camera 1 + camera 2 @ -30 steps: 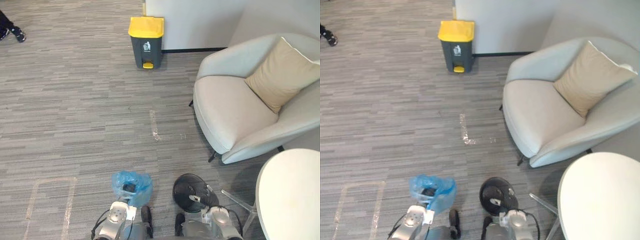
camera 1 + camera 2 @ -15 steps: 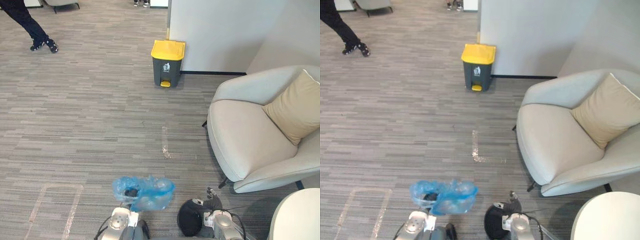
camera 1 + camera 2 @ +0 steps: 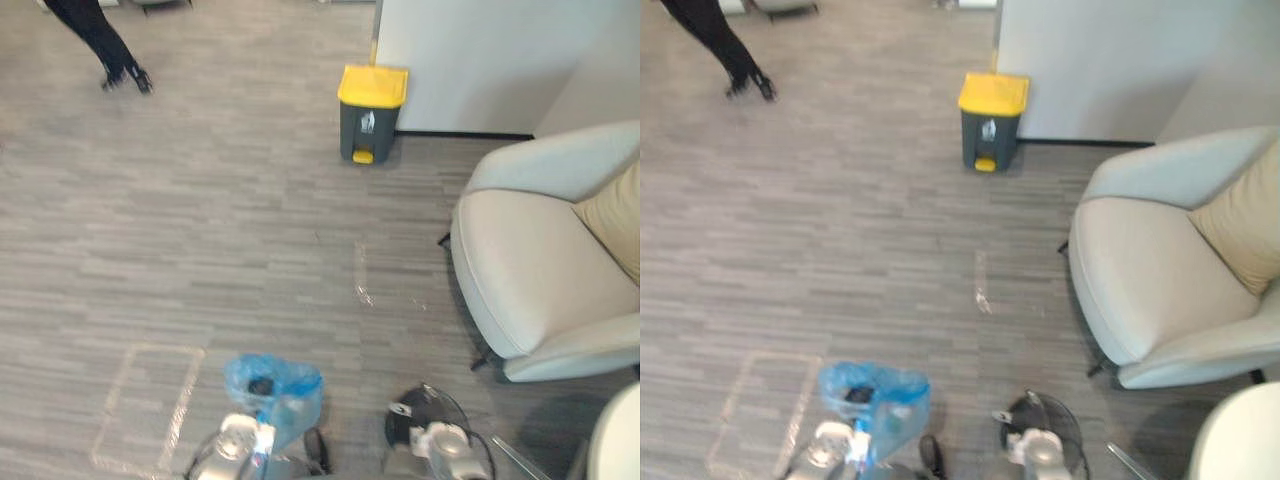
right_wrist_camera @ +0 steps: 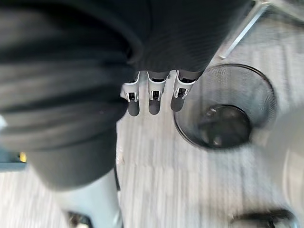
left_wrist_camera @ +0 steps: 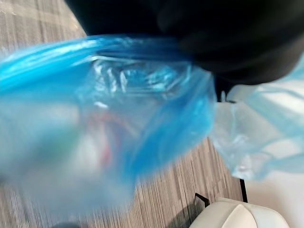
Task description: Gather rubbish on tea table into small bin, then transfer packed bag to large trash can.
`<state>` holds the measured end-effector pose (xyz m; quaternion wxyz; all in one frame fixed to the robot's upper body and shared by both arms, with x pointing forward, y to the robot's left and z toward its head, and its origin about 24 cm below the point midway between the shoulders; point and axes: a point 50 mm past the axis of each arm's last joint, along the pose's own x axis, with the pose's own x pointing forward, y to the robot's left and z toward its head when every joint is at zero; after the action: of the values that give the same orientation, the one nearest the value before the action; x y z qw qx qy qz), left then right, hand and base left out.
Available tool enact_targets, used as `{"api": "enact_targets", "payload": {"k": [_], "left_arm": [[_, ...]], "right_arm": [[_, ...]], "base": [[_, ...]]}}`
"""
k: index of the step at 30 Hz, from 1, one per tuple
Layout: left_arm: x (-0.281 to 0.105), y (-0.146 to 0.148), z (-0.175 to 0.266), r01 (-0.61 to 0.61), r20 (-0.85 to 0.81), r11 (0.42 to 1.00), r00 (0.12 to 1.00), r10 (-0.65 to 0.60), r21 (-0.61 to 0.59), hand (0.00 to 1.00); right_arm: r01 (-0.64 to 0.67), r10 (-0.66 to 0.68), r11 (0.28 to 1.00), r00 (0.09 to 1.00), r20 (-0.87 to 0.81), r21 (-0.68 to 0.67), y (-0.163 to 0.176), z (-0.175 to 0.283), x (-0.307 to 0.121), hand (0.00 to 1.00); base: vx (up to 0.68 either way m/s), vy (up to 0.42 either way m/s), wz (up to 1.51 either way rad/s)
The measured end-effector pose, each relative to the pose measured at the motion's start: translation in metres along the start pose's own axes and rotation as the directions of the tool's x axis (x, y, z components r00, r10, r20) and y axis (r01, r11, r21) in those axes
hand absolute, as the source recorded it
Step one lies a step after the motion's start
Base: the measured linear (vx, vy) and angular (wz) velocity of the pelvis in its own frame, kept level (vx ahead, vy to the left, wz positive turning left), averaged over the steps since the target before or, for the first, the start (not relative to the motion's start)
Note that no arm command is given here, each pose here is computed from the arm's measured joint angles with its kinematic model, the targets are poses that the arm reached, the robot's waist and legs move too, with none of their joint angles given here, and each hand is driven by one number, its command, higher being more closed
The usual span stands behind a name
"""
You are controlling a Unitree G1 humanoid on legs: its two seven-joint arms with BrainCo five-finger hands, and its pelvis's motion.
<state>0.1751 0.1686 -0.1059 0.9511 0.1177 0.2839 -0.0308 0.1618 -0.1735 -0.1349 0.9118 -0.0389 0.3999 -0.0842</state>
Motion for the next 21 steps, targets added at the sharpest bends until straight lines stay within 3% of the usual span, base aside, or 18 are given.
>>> {"api": "enact_targets", "payload": {"k": [9,16,19,21], "left_arm": [[0.004,-0.014,0.011,0.034,0.033,0.999,0.999,-0.033,-0.029,1.0],[-0.001,-0.01,0.013,0.003,0.057,0.997,0.998,0.002,-0.081,1.0],[0.0,-0.024,0.013,0.016,0.045,0.993,0.999,-0.011,-0.121,1.0],[0.004,-0.013,0.013,-0.03,0.035,0.993,0.999,0.034,-0.118,1.0]], "right_arm": [[0.06,-0.059,0.998,0.997,-0.054,0.029,-0.018,-0.024,-0.009,0.0],[0.037,-0.039,0.999,0.998,0.052,0.036,-0.01,0.01,0.0,0.0],[0.079,-0.08,0.997,0.997,0.02,0.01,-0.026,0.004,0.002,0.0],[0.045,-0.045,0.999,0.999,0.008,0.019,-0.012,0.006,0.004,0.0]], "base": [[0.33,0.055,0.43],[0.45,0.153,-0.53],[0.39,0.357,-0.48],[0.43,0.314,-0.3]]}}
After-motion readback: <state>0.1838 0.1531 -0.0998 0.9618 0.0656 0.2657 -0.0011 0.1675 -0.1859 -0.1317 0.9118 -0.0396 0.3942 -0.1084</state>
